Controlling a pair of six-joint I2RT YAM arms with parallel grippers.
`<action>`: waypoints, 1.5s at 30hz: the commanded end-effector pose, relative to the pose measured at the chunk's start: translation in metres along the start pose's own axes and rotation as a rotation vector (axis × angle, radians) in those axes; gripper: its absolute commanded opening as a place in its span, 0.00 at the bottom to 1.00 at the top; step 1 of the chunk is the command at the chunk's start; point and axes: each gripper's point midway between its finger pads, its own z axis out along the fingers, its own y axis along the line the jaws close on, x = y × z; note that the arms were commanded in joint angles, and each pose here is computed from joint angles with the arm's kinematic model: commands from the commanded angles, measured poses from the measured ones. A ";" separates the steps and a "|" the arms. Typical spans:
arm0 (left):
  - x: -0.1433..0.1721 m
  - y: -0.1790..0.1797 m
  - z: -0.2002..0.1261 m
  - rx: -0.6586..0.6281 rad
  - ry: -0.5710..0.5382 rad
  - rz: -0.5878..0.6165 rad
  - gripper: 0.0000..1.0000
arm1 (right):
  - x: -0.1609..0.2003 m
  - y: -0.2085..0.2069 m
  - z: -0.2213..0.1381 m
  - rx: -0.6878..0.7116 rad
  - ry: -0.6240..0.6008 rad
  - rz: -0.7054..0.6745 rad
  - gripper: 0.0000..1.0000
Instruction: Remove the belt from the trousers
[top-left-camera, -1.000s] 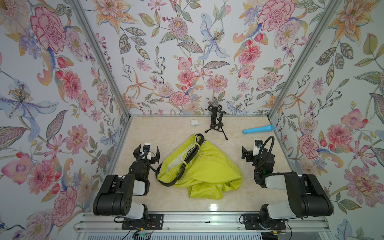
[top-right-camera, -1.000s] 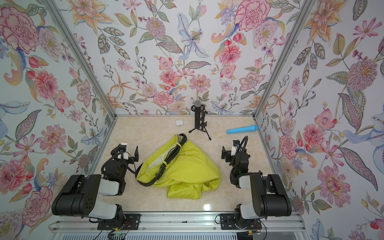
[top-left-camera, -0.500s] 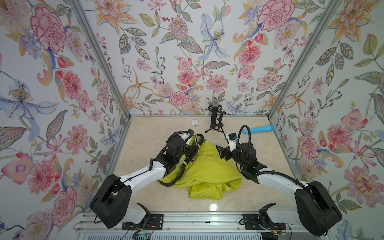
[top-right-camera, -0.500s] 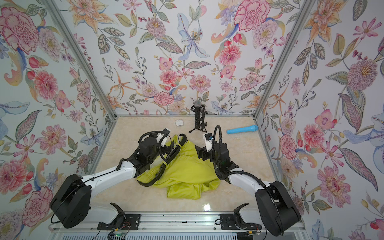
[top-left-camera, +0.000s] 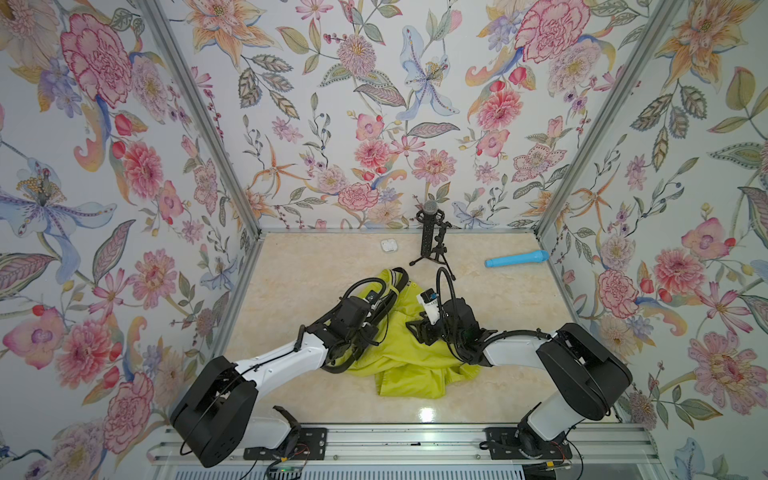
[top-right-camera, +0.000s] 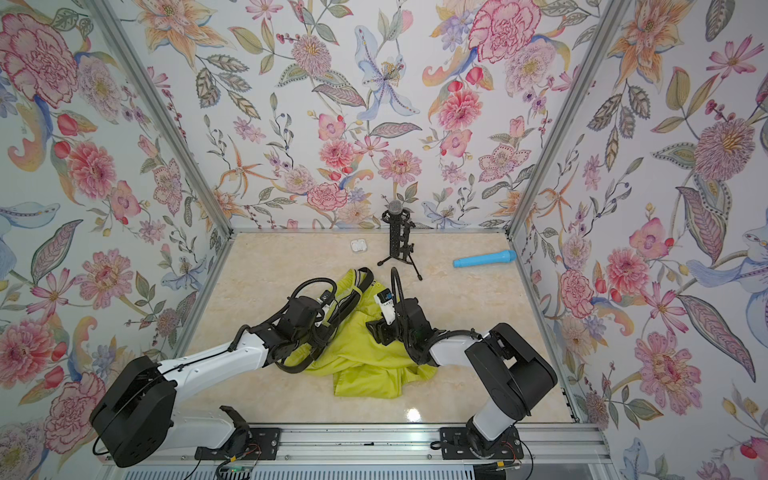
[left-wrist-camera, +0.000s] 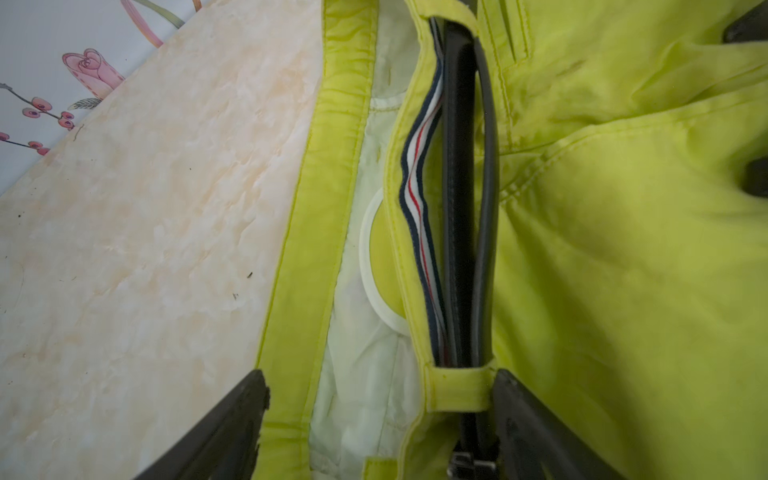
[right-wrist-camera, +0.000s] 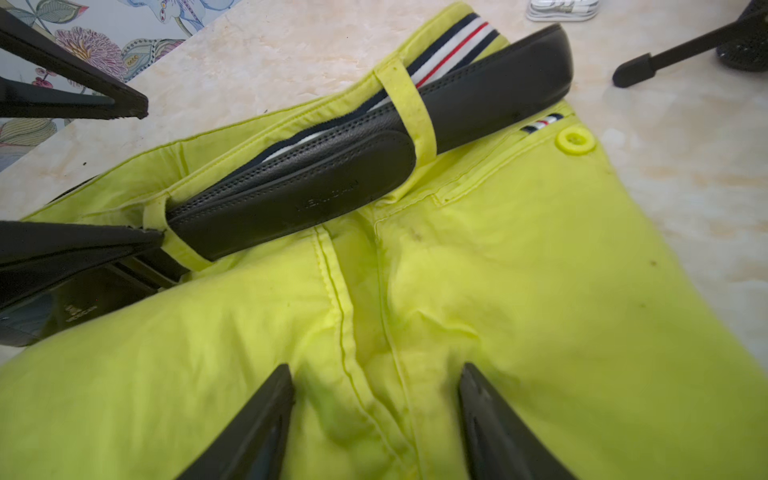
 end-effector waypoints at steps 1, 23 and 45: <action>0.016 0.016 -0.007 -0.053 0.061 0.061 0.82 | 0.030 -0.008 -0.004 0.022 0.065 0.023 0.63; 0.014 -0.032 -0.035 0.214 0.268 0.048 0.61 | 0.064 -0.077 -0.029 0.253 0.127 0.168 0.58; 0.003 -0.081 -0.004 0.422 0.264 0.006 0.04 | 0.054 -0.088 -0.052 0.267 0.036 0.270 0.60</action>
